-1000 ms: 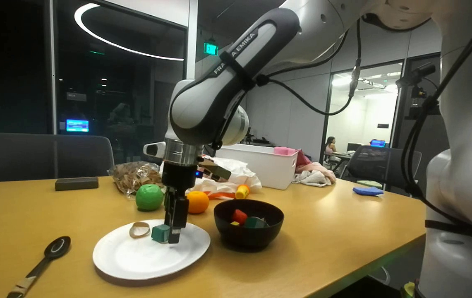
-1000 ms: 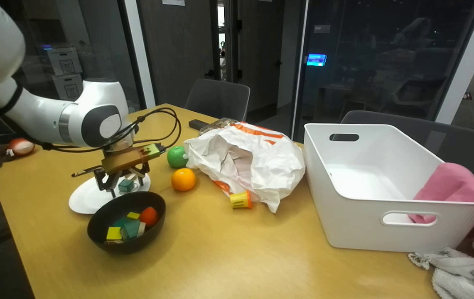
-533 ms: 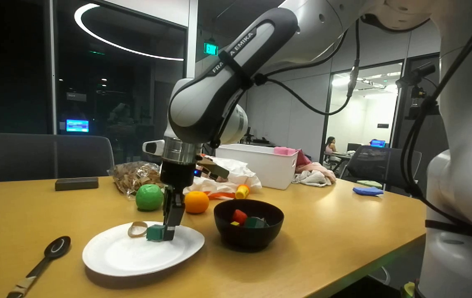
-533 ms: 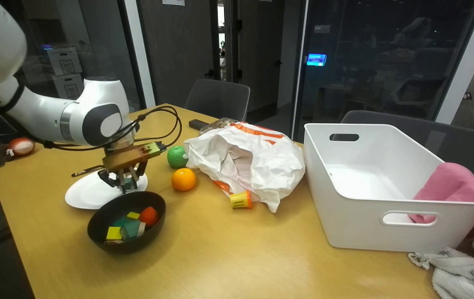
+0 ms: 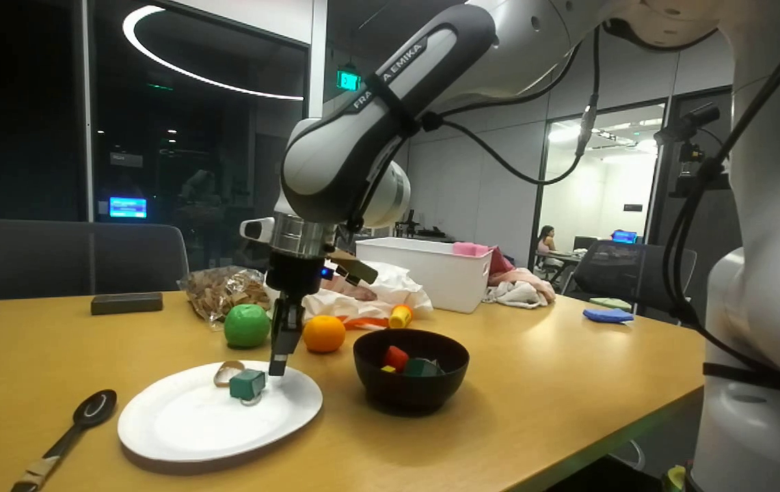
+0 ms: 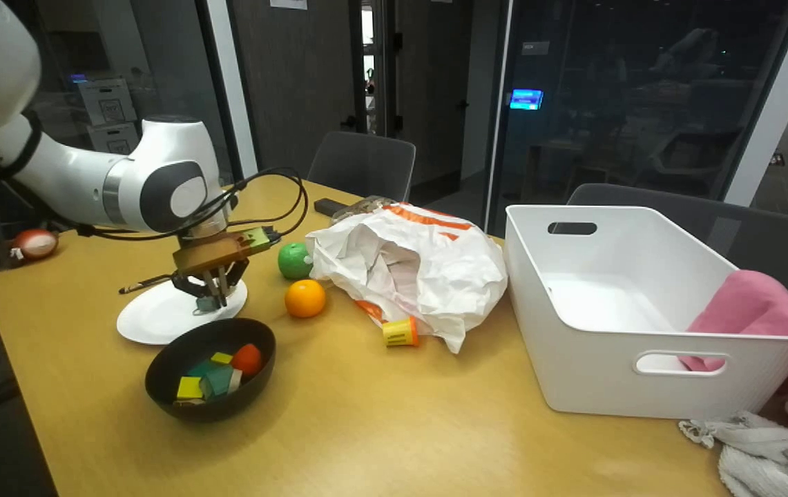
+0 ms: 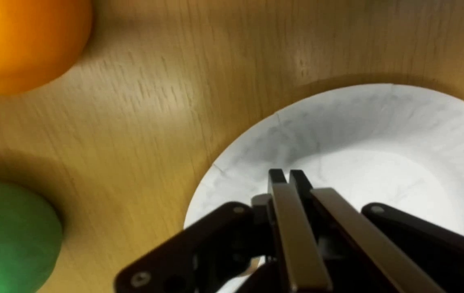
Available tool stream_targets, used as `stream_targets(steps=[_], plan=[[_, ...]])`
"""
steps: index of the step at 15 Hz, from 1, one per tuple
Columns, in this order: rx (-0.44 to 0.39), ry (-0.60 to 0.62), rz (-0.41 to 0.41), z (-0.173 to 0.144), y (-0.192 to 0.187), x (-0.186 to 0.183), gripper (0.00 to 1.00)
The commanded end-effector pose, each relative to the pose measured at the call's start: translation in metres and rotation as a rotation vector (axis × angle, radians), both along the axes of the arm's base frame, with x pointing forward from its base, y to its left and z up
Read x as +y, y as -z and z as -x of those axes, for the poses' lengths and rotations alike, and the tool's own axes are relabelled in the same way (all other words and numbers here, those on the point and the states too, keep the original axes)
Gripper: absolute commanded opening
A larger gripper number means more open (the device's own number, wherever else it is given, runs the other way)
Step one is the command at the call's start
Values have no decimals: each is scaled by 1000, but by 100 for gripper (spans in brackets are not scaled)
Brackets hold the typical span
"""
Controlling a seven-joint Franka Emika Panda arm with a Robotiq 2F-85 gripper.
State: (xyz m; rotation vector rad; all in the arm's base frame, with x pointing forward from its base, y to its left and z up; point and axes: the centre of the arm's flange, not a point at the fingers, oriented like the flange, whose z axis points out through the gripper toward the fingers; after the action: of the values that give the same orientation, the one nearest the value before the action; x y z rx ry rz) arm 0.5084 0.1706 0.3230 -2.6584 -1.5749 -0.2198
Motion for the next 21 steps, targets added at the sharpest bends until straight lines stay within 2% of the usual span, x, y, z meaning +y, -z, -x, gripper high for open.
stream_targets(steps=[1, 6, 9, 12, 16, 21], plan=[[4, 15, -13, 2, -13, -2, 40], [-4, -18, -28, 7, -13, 18, 80], [6, -40, -42, 11, -9, 34, 99], [7, -74, -42, 12, -2, 46, 100], [20, -82, -41, 7, 9, 44, 100], [-28, -109, -62, 3, 10, 47, 100]])
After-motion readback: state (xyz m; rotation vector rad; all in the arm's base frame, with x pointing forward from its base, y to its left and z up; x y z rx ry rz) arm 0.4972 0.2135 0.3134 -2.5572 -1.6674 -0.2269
